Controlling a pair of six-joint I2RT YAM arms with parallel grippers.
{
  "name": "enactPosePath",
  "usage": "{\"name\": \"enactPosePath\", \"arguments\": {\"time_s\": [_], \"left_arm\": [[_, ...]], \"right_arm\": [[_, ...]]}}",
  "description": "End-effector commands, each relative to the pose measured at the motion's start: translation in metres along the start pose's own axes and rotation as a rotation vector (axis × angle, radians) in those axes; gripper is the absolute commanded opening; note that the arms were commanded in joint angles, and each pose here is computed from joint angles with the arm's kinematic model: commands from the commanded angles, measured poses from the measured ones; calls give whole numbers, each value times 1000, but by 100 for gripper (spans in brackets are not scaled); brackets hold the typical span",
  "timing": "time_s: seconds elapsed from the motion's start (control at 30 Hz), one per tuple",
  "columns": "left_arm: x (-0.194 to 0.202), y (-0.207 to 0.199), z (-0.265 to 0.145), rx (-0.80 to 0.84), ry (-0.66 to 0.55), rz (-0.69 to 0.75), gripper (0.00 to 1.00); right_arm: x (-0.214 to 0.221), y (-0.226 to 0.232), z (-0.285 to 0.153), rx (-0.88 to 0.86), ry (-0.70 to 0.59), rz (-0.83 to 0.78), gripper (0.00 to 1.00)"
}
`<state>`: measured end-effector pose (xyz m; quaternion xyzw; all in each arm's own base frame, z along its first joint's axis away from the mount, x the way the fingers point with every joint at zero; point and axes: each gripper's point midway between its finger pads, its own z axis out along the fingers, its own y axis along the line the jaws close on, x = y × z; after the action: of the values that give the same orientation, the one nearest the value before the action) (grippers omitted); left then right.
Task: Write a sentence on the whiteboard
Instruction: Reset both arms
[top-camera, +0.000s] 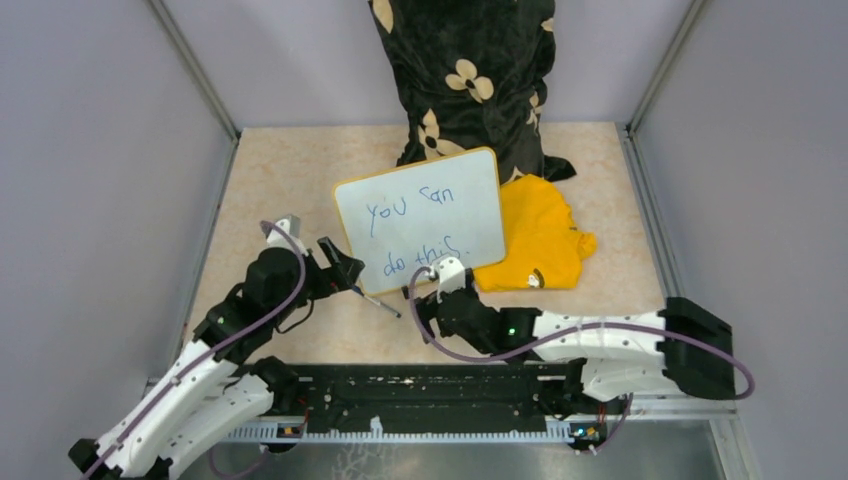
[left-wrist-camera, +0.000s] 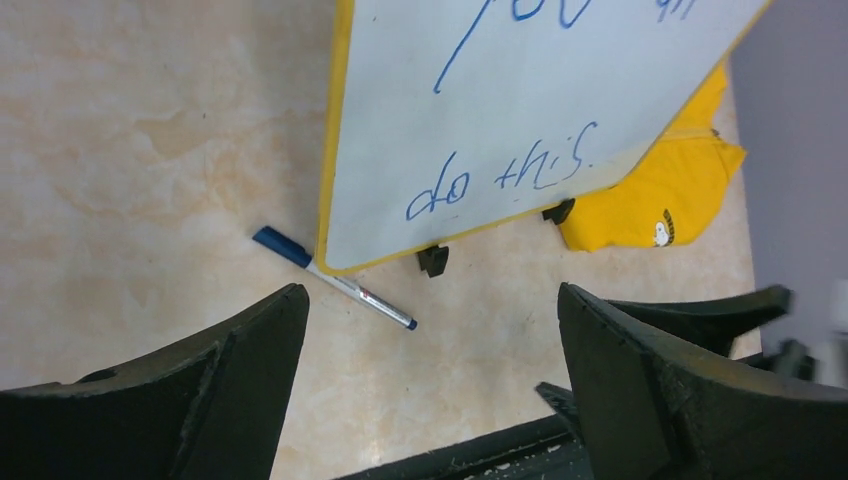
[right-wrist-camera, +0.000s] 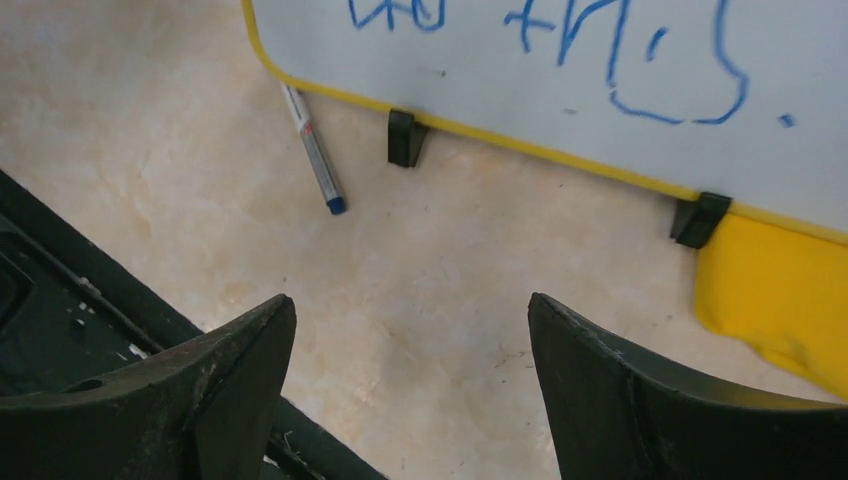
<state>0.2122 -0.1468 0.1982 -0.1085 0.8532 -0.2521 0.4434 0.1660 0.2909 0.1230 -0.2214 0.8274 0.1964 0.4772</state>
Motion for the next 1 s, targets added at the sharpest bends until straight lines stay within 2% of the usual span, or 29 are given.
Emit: {"name": "enactPosePath", "arguments": {"time_s": [0.0, 0.23, 0.5, 0.8, 0.97], "left_arm": [[-21, 1, -10, 68, -150, 115, 98], [-25, 15, -24, 50, -197, 164, 98], [-30, 10, -33, 102, -249, 173, 98], [-32, 9, -35, 108, -255, 176, 98], [-31, 9, -34, 108, -252, 174, 98]], "right_arm": [[10, 37, 24, -121, 56, 19, 83], [23, 66, 63, -209, 117, 93, 81], [33, 85, 100, -226, 173, 67, 79], [50, 110, 107, -337, 259, 63, 71], [49, 124, 98, -430, 261, 54, 69]]}}
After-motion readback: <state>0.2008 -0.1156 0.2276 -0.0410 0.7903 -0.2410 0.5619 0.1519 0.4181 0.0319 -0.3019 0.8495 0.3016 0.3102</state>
